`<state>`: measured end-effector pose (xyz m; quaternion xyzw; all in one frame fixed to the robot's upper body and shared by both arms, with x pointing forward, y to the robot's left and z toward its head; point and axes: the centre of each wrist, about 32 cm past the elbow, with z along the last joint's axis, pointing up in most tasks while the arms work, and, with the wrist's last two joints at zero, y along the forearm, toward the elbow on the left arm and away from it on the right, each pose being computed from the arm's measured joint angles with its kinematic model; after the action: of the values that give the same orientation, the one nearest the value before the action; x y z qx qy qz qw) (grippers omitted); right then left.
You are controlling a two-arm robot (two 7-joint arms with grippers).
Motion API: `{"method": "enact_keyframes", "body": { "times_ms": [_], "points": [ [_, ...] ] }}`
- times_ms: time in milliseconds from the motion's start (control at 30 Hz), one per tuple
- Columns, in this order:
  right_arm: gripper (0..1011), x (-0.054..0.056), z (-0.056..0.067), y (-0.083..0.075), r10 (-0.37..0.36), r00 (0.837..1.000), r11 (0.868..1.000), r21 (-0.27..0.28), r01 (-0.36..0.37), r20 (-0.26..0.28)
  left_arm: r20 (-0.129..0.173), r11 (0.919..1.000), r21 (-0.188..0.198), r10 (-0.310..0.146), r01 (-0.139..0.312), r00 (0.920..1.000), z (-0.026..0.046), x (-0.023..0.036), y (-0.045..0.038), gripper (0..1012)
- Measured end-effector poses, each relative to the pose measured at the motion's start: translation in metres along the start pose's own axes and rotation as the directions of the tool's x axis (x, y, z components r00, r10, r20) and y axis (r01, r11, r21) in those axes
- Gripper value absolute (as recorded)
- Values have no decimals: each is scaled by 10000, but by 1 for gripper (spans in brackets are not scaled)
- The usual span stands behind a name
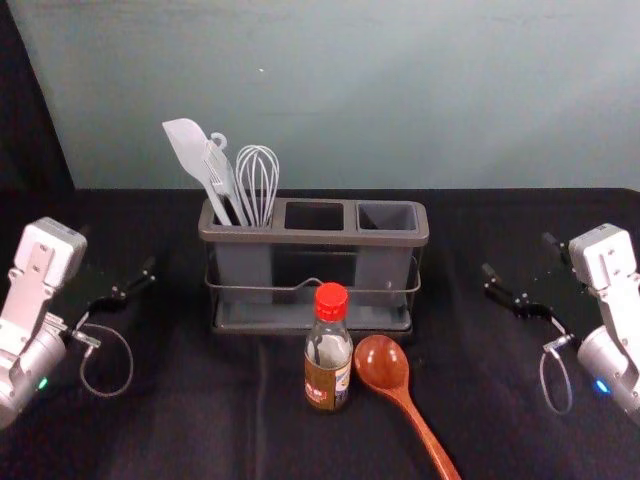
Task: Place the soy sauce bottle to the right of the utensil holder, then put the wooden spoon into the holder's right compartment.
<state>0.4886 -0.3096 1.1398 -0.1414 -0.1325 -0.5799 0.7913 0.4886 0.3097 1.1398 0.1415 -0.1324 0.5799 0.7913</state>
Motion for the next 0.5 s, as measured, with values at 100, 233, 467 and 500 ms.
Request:
{"method": "enact_keyframes", "body": {
  "times_ms": [100,233,467,500],
  "points": [
    [1002,0,0,0,0,10000,10000,0,0,0,0,10000,0,0,0,10000,0,0,0,1012],
    [1002,0,0,0,0,10000,10000,-1,0,-1,0,10000,0,1,-1,10000,0,0,0,1011],
    [1002,0,0,0,0,10000,10000,-2,0,0,0,10000,0,0,0,10000,0,0,0,1011],
    [1002,0,0,0,0,10000,10000,-1,0,-1,0,10000,0,0,0,10000,0,0,0,1012]
  ]
}}
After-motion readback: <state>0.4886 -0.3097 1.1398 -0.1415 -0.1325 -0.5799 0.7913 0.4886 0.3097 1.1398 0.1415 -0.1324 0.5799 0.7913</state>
